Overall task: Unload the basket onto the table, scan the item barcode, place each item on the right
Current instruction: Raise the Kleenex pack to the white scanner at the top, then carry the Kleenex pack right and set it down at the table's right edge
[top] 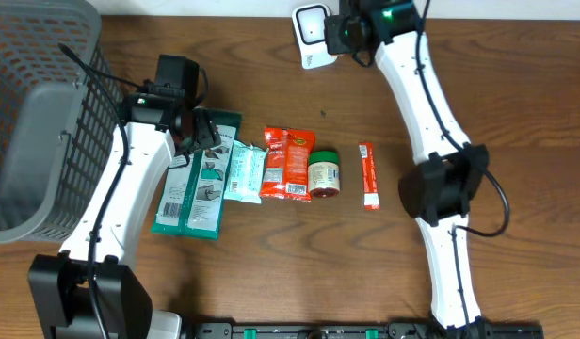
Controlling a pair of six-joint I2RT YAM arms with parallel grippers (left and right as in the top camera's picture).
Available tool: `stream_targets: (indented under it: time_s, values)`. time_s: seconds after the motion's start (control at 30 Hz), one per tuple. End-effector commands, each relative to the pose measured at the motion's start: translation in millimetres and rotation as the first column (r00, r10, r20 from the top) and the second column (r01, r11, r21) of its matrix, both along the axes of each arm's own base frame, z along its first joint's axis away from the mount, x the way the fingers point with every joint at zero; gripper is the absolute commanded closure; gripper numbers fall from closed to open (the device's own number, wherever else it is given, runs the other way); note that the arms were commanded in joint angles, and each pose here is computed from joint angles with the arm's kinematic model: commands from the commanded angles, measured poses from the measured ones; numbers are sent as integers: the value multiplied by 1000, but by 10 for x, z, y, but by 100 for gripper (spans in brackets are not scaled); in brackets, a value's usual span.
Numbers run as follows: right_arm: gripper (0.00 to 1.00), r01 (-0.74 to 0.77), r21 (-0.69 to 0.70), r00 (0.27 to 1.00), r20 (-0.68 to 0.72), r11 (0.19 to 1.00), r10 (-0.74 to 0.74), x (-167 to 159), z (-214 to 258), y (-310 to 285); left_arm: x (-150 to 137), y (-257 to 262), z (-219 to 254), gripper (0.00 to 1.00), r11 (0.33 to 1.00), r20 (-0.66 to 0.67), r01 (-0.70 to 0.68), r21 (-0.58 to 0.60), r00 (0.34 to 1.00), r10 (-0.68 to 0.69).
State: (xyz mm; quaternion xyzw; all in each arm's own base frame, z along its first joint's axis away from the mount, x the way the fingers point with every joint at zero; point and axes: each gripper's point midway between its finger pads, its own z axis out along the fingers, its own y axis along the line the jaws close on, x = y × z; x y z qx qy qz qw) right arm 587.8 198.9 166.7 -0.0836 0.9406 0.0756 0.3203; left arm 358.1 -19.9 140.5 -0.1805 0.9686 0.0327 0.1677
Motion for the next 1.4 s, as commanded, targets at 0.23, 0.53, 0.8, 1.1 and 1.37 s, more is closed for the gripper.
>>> stream_targets:
  time_s: [0.23, 0.53, 0.8, 1.1, 1.37]
  values:
    - [99, -1, -8, 996, 93, 1000, 2, 409, -475, 203, -14, 12, -18, 16, 1000, -8, 4, 8, 1000, -4]
    - [99, -1, 1, 987, 163, 1000, 1, 542, -537, 373, -14, 12, -18, 16, 1000, -8, 4, 8, 1000, -4]
    - [99, -5, -16, 990, 138, 1000, 7, 494, -647, 400, -14, 12, -18, 16, 1000, -8, 4, 8, 1000, -4]
    - [99, -1, 7, 984, 176, 1000, 0, 450, -175, 316, -14, 12, -18, 16, 1000, -8, 4, 8, 1000, -4]
    - [99, -75, 25, 970, 232, 997, 67, -346, 1386, 76, -14, 12, -18, 16, 1000, -8, 4, 8, 1000, -4]
